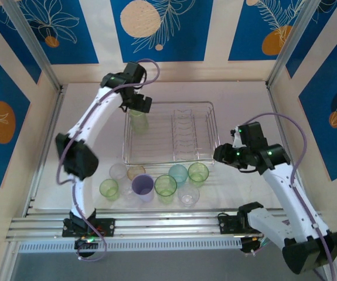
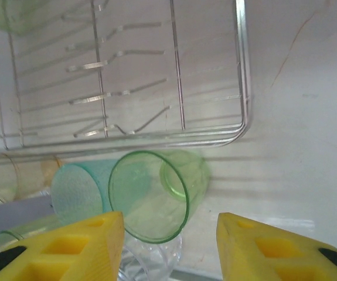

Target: Load the cups into the dish rack

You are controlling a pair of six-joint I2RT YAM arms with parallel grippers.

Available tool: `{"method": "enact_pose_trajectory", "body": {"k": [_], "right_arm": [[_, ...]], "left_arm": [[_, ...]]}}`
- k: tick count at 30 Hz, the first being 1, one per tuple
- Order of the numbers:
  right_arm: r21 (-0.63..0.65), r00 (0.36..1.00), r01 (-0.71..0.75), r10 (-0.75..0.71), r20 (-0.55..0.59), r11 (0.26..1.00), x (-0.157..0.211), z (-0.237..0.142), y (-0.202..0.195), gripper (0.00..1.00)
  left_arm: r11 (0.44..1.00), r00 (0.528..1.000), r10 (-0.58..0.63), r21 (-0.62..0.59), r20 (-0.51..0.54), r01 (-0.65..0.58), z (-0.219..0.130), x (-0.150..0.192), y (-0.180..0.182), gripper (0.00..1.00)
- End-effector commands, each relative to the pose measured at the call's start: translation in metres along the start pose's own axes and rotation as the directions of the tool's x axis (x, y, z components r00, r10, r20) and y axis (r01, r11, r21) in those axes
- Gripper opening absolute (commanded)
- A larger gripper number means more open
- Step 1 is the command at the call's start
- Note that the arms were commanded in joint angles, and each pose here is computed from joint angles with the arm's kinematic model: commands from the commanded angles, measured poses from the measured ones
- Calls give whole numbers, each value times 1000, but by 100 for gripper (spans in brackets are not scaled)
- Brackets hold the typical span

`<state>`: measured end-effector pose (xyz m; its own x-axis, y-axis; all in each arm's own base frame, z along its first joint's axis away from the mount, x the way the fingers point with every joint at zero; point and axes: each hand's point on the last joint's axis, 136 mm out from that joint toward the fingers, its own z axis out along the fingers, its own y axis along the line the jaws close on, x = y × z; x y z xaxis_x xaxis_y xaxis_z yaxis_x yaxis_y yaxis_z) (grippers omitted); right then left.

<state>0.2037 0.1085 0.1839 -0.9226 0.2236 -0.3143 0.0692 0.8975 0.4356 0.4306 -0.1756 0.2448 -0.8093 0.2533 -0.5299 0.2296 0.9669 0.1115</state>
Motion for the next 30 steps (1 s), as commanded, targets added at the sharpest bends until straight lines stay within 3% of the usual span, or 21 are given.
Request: {"method": "enact_pose_trajectory", "body": {"k": [1, 8, 11, 18, 30], "right_arm": [[58, 997, 16, -12, -75, 998, 13, 9, 3, 48], [138, 990, 11, 9, -144, 990, 25, 42, 1, 47], [146, 988, 15, 7, -153, 989, 27, 54, 2, 45], [194, 983, 39, -3, -185, 980, 35, 71, -1, 40], [310, 977, 82, -15, -212, 947, 48, 88, -19, 36]], "left_arm": [[997, 978, -64, 58, 199, 54, -37, -8, -2, 100], [935, 882, -247, 339, 401, 108, -79, 47, -18, 100], [919, 851, -300, 369, 432, 137, -84, 70, -13, 100], [892, 872, -270, 447, 408, 68, -89, 103, -27, 100], [849, 861, -274, 528, 430, 6, -105, 108, -39, 100]]}}
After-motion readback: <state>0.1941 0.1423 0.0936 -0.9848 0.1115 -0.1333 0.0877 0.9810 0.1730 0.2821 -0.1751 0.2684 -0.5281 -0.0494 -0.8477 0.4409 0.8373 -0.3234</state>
